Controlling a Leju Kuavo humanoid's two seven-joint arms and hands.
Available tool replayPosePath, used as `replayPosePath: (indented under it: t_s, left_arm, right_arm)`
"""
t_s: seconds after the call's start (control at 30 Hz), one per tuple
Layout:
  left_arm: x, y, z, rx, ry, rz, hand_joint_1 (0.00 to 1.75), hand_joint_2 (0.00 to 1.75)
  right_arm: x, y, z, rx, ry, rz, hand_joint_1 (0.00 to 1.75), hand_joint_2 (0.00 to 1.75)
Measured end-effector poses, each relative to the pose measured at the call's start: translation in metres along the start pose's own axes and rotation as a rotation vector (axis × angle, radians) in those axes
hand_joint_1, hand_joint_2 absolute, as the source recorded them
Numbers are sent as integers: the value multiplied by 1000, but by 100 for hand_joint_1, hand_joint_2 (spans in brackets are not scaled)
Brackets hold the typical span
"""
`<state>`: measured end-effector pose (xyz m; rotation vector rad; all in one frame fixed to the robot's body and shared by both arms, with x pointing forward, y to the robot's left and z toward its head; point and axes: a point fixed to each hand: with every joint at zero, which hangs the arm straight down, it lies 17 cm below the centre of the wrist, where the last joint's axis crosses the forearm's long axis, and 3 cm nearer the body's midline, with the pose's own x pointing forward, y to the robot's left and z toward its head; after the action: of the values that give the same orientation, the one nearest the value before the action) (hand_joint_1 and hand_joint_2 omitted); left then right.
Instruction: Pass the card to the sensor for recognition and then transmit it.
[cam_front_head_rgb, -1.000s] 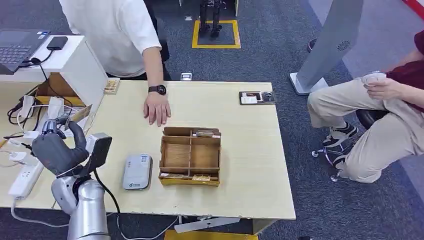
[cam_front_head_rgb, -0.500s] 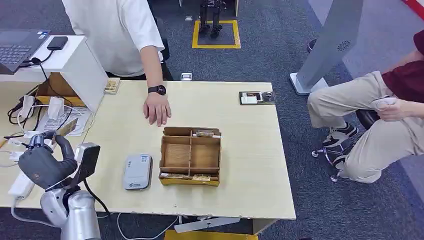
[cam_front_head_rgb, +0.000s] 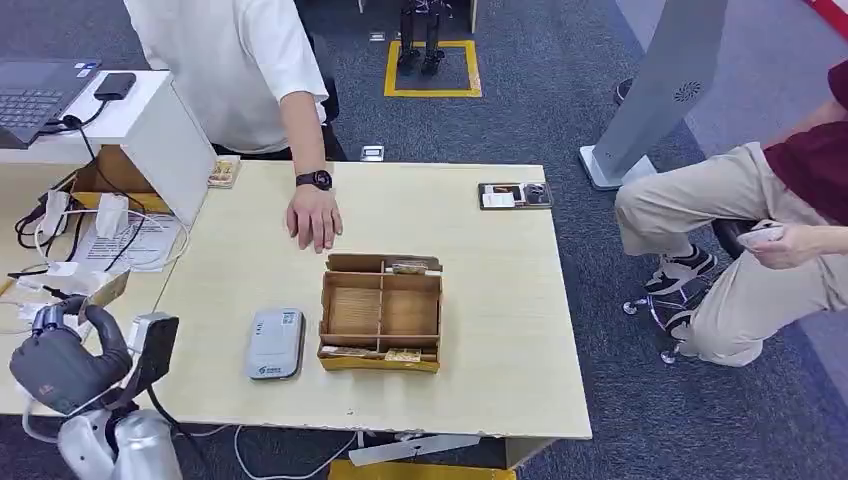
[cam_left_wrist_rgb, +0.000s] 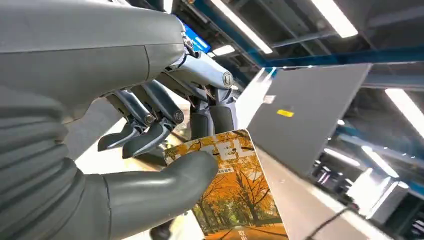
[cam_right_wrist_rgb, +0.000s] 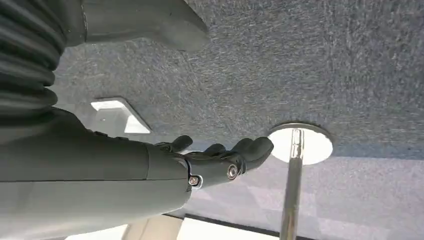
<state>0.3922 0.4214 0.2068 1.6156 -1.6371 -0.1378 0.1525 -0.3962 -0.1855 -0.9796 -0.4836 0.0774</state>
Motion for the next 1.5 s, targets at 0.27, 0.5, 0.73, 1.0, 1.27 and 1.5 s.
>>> replayPosePath:
  t_s: [0.27, 0.5, 0.73, 1.0, 1.27, 1.5]
  left_arm:
    - [-18, -8, 16, -48, 40, -35, 175, 175]
    - [-29, -17, 27, -90, 87, -54, 175, 175]
    - [-41, -29, 44, -146, 138, -70, 175, 175]
    - [-40, -41, 56, -186, 159, -51, 175, 175]
    - [-35, -51, 64, -209, 169, -16, 175, 175]
    - [-29, -57, 66, -221, 162, 2, 175, 175]
  right_arm:
    - [-6, -2, 0, -7, 18, -4, 0, 175]
    - [-10, -3, 0, -10, 28, -8, 0, 175]
    - [-16, -5, 1, -19, 49, -24, 0, 175]
    - [-18, -6, 1, -22, 60, -32, 0, 175]
    - [-20, -7, 1, -25, 63, -31, 0, 175]
    - [-23, -7, 1, -25, 70, -30, 0, 175]
